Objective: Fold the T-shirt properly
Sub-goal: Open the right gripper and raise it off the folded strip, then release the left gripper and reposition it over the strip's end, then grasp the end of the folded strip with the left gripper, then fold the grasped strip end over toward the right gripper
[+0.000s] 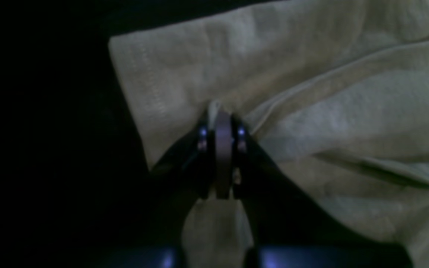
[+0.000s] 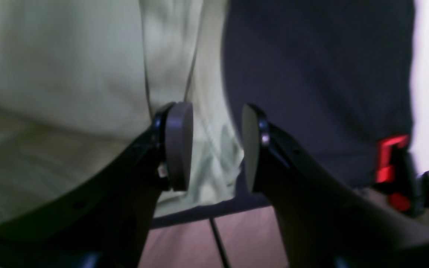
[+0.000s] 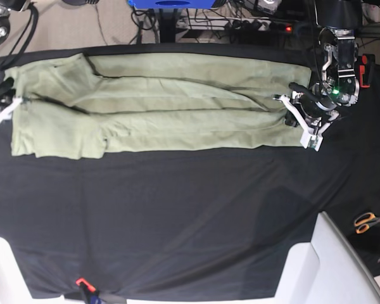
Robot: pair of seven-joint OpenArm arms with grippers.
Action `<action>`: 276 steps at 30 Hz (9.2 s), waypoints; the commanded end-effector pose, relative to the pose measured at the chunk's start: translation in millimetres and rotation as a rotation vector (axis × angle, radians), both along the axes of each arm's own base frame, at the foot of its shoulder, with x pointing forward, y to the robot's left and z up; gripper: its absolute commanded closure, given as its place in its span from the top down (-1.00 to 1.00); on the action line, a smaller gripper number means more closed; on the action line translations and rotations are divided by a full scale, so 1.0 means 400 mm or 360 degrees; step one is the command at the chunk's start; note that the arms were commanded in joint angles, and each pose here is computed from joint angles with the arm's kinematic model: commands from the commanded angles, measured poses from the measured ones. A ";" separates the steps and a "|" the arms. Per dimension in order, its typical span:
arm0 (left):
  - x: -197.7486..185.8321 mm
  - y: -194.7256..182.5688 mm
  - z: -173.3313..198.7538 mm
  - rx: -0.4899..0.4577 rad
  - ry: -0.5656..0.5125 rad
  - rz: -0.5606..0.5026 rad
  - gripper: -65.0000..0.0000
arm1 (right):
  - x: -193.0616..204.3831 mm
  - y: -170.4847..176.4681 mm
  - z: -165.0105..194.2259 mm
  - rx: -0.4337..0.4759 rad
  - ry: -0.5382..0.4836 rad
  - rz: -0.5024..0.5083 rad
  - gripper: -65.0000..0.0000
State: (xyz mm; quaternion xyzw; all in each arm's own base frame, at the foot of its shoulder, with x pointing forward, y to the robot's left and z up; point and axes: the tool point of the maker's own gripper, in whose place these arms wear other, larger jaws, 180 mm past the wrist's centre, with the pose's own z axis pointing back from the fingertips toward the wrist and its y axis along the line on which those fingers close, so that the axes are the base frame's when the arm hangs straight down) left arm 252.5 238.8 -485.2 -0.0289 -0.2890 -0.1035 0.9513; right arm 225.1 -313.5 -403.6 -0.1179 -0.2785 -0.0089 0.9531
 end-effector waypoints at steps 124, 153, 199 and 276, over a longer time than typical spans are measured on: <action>-0.097 0.136 0.089 -0.0842 -0.0286 0.0535 1.00 | 0.098 -0.068 -0.087 0.0034 -0.0352 -0.0042 -0.93; -0.061 0.027 -0.053 -0.0983 -0.0122 0.0632 -1.00 | 0.080 -0.063 -0.101 0.0041 -0.0325 -0.0044 -0.94; 0.024 -0.326 0.172 -0.0267 -0.0449 -0.0025 -1.00 | 0.075 -0.060 -0.105 0.0045 -0.0317 -0.0040 -0.94; -0.168 -0.383 0.058 -0.0174 -0.0142 -0.0381 -1.00 | 0.095 0.003 -0.014 0.0021 -0.0493 0.0017 -0.93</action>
